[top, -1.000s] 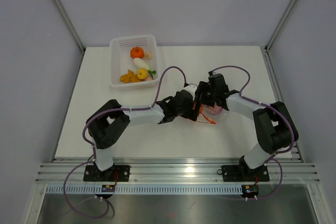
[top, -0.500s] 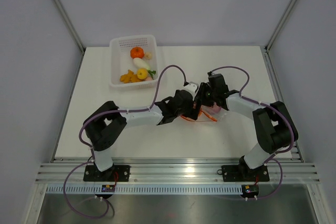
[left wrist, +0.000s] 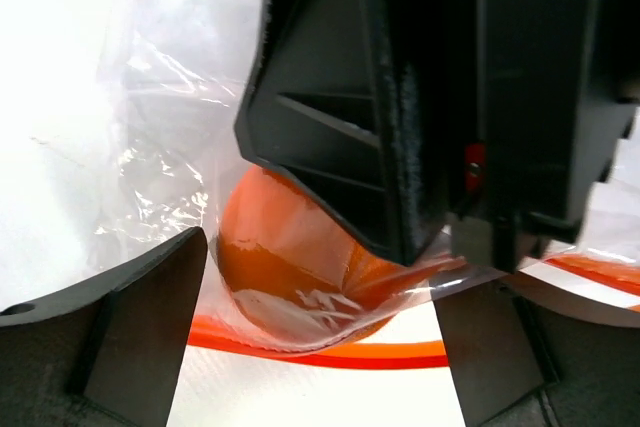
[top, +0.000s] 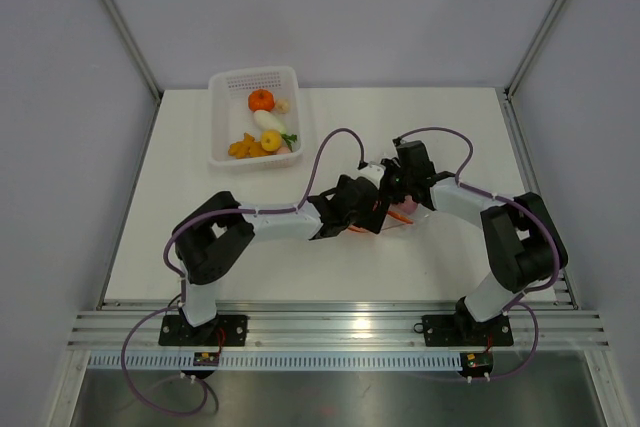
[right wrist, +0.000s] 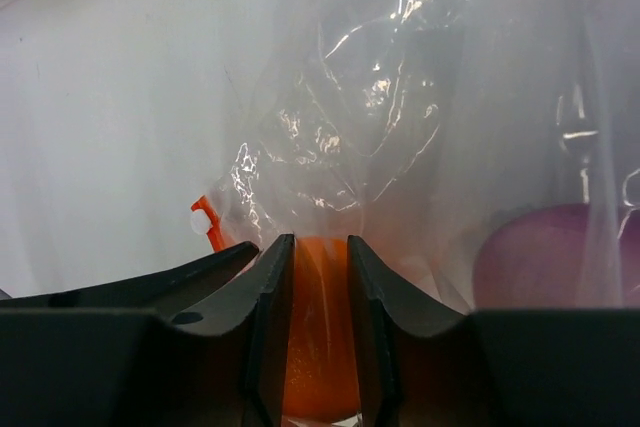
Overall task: Open the zip-top bag and remove the fake food
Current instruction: Pick up the fake fruit from the zipper food storage bag.
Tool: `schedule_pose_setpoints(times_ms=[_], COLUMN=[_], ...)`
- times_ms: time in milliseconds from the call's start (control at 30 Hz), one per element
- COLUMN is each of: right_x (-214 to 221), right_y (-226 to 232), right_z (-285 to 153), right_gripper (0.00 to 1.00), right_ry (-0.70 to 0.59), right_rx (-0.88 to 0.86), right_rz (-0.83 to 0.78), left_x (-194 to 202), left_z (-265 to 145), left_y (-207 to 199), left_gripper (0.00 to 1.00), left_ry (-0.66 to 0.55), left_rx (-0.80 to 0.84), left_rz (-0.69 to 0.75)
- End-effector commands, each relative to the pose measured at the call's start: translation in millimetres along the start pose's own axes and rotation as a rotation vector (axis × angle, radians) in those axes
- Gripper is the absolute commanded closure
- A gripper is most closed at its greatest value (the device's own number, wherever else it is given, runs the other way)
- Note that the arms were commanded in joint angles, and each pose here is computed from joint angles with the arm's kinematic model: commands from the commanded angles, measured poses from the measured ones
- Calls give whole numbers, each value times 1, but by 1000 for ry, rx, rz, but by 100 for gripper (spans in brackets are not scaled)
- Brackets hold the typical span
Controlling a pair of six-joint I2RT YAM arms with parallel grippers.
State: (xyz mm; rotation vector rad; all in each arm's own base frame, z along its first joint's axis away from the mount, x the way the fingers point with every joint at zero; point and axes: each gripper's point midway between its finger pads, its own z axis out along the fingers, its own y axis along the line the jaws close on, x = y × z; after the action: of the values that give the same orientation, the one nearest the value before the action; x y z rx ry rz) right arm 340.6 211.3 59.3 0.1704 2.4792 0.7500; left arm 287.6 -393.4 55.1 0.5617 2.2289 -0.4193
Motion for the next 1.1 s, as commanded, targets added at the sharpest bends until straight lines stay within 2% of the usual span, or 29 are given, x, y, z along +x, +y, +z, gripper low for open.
schedule_pose_setpoints(times_ms=[0,200,467,667,800,1067], right_x=[9,13,14,12,11,9], right_y=[6,8,8,3,-1,-3], right_z=[3,1,2,4,7,9], right_gripper=[66,76,80,77,78,78], right_ry=[45,53,63,56,56,55], right_rx=[-25,-42,-46,-16,5,17], right_rz=[2,0,0,0,-1,5], left_x=[-38,-51,-61,-81,-100,-77], left_z=[-10,-17,-17,-40,-72,-102], left_y=[7,13,21,27,20,0], left_gripper=[7,4,4,4,4,6], left_ry=[-111,-147,-153,-193,-247,-224], left_rx=[-56,-75,-80,-7,55,159], left_rz=[-4,-6,-32,-87,-108,-126])
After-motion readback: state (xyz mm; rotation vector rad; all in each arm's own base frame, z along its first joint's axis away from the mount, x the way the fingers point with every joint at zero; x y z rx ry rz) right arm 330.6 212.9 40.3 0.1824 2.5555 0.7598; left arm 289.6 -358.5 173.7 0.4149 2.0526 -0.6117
